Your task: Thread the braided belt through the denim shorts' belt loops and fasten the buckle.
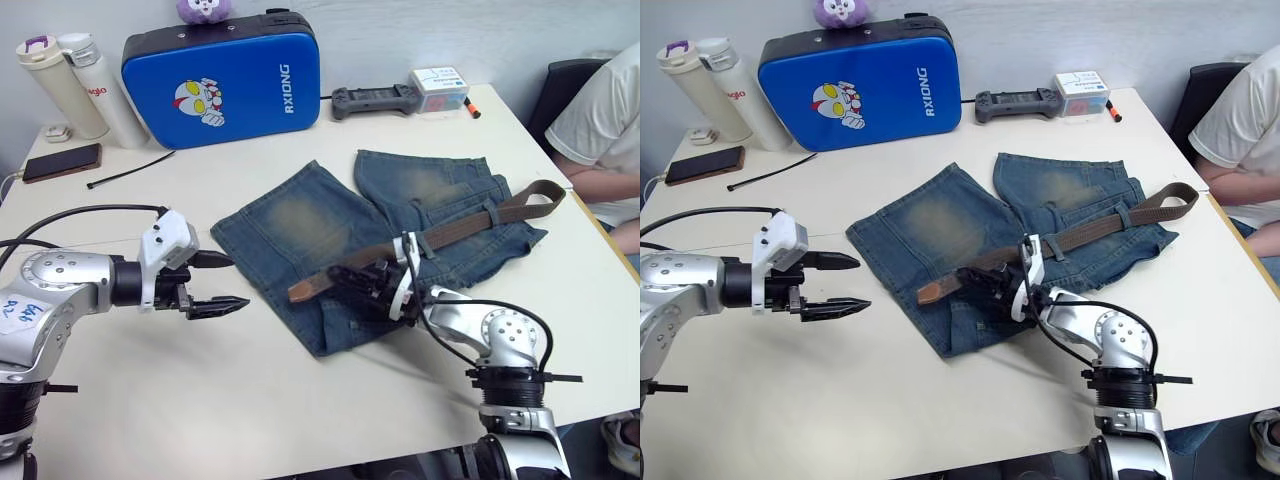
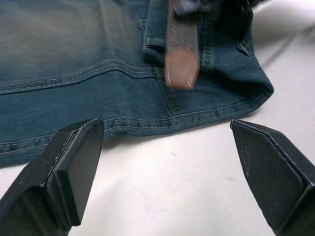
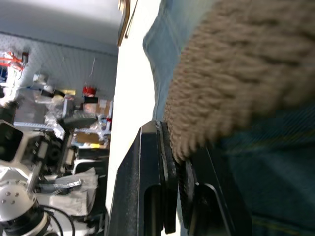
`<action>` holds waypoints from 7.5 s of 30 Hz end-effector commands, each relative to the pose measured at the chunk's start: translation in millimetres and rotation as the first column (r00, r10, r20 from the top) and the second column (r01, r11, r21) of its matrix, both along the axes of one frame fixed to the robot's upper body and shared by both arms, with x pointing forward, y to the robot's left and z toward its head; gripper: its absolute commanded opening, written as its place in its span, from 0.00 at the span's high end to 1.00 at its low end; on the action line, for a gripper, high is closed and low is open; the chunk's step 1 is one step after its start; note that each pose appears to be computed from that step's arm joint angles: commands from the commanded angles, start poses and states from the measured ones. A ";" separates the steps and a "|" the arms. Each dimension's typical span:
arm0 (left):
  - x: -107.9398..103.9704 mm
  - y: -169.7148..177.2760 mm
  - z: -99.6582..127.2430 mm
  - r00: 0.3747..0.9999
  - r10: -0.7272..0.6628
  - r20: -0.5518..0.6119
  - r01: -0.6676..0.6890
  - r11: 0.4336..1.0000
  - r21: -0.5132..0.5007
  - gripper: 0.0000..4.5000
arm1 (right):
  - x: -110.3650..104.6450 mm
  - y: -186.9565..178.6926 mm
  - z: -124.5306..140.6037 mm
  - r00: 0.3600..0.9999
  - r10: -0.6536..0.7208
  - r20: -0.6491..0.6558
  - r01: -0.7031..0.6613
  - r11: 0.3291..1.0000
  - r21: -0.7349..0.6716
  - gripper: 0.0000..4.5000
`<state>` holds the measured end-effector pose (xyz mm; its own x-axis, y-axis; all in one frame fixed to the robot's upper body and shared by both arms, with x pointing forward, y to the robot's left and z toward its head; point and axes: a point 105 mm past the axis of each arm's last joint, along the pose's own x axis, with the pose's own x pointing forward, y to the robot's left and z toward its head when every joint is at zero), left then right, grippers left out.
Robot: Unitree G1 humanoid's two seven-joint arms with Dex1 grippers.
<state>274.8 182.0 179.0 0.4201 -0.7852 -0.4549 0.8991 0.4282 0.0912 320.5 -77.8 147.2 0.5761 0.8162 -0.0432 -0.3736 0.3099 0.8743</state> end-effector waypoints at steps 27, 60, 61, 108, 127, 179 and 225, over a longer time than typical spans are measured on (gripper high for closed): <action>12.1 -6.9 10.7 0.997 -0.047 0.054 0.047 0.999 -0.001 0.00 | 6.6 4.2 -8.2 0.984 -0.056 0.171 0.092 0.973 -0.210 1.00; 18.9 -36.0 -24.5 0.914 0.098 -0.394 -0.135 0.988 -0.069 0.00 | -59.2 -2.4 26.0 0.741 0.489 0.461 -0.019 0.701 -0.713 0.00; 20.4 -37.5 -25.2 0.905 0.108 -0.411 -0.151 0.986 -0.073 0.00 | -58.7 -3.6 26.4 0.724 0.505 0.470 -0.007 0.687 -0.727 0.00; 46.6 -95.6 -46.1 0.605 -0.014 -0.796 -0.371 0.880 -0.297 0.00 | -41.8 -18.3 4.9 0.737 0.464 0.492 0.114 0.631 -0.767 0.00; 42.7 -87.7 -41.9 0.608 -0.028 -0.793 -0.362 0.880 -0.308 0.99 | -39.5 -48.6 -7.7 0.789 0.470 0.396 0.128 0.504 -0.854 0.00; -94.3 170.8 -52.9 0.323 0.582 -0.746 -0.767 0.623 0.153 1.00 | -2.0 -64.4 -56.4 0.878 0.436 0.195 0.005 0.399 -0.917 1.00; -20.1 -69.4 63.1 0.944 -0.326 -0.047 0.321 0.943 -0.090 0.00 | -56.8 -97.3 68.1 0.783 0.528 0.328 0.009 0.517 -0.856 0.58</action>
